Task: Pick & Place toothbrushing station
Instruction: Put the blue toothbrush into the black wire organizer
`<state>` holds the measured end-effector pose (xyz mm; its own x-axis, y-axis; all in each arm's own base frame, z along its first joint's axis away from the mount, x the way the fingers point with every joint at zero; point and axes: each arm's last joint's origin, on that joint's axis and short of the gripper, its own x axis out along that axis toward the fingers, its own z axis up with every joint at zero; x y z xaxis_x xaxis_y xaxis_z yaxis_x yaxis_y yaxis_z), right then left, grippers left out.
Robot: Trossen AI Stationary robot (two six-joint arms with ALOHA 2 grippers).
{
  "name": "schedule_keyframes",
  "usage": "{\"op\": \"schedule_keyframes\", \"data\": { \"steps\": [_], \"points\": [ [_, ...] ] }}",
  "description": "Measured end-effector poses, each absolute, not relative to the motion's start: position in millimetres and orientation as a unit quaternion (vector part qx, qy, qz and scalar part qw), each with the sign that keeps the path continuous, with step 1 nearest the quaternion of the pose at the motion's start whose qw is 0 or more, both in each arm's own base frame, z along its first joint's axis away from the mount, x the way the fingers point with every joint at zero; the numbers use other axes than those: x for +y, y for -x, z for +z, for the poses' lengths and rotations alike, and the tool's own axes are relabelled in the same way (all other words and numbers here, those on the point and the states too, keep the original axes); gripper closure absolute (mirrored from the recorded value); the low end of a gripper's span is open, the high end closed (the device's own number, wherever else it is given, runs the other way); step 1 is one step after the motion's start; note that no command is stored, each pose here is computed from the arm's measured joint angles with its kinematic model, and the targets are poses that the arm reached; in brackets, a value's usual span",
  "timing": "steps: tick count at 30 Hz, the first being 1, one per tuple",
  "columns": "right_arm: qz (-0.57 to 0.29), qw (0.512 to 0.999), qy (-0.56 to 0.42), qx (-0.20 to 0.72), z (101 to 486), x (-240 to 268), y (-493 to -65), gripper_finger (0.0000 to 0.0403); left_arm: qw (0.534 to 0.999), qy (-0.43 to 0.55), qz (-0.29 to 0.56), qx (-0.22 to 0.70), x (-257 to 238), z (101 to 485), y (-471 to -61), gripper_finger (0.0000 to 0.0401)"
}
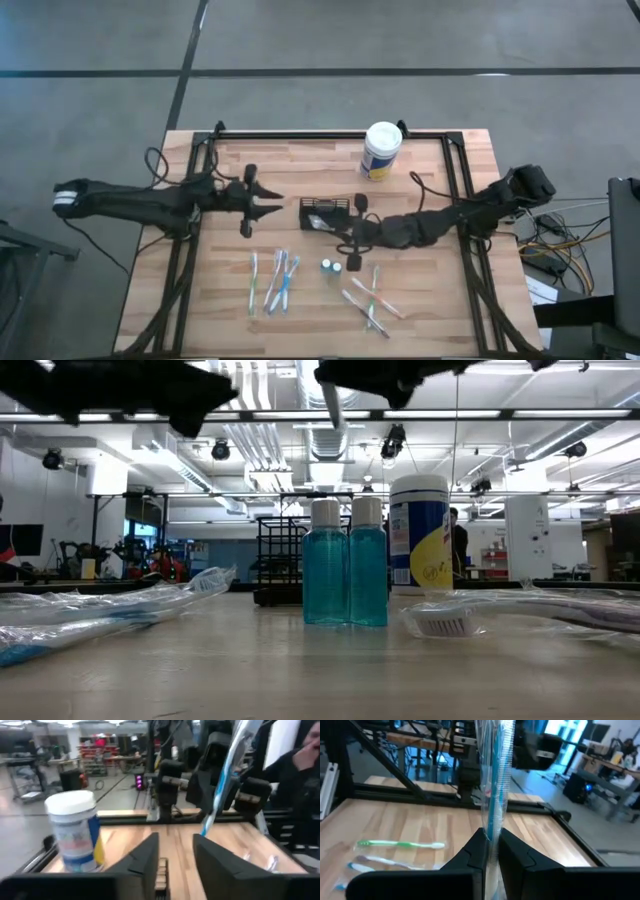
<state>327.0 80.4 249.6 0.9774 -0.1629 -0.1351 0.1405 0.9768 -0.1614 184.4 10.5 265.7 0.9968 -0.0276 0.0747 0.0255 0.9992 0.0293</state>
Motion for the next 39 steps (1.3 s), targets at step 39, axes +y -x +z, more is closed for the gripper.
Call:
{"op": "schedule_keyframes", "data": {
  "steps": [39],
  "points": [
    [-0.064, 0.993, 0.088, 0.043, 285.4, 55.7, -355.9, 0.0374, 0.984, -0.07, -0.151, -0.066, -1.7, 328.7, -268.4, 0.0239]
  ]
}}
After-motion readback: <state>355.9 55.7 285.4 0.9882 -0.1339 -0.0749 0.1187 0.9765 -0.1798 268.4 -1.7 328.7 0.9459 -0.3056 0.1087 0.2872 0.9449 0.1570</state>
